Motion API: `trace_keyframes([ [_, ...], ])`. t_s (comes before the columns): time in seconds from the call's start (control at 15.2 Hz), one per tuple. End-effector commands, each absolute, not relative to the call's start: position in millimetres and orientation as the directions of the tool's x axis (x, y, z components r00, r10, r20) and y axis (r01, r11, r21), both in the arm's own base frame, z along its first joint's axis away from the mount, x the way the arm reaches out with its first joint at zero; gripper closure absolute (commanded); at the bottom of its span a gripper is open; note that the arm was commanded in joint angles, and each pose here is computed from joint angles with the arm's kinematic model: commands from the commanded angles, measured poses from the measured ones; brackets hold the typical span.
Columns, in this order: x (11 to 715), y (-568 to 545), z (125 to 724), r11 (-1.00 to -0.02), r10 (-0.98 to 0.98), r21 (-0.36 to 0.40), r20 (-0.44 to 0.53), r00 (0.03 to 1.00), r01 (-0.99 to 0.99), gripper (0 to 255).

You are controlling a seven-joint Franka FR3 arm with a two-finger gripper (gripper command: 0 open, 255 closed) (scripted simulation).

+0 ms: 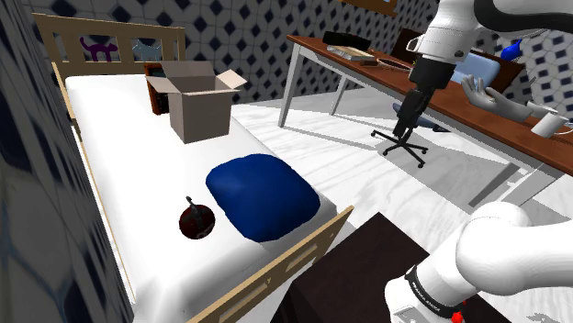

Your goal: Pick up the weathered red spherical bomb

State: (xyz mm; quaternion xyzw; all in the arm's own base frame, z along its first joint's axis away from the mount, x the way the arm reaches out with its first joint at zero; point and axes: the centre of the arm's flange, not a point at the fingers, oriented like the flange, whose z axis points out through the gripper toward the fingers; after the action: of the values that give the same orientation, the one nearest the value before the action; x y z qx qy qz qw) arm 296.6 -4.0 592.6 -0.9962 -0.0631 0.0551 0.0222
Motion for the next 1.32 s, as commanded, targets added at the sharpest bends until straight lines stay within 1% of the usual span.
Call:
trace_keyframes([
  [0.0, 297, -4, 593, -0.991, 0.128, -0.051, -0.107, 0.986, 0.123, 0],
  [1.25, 429, 180, 465, -0.990, 0.137, -0.004, -0.149, 0.979, 0.138, 0],
])
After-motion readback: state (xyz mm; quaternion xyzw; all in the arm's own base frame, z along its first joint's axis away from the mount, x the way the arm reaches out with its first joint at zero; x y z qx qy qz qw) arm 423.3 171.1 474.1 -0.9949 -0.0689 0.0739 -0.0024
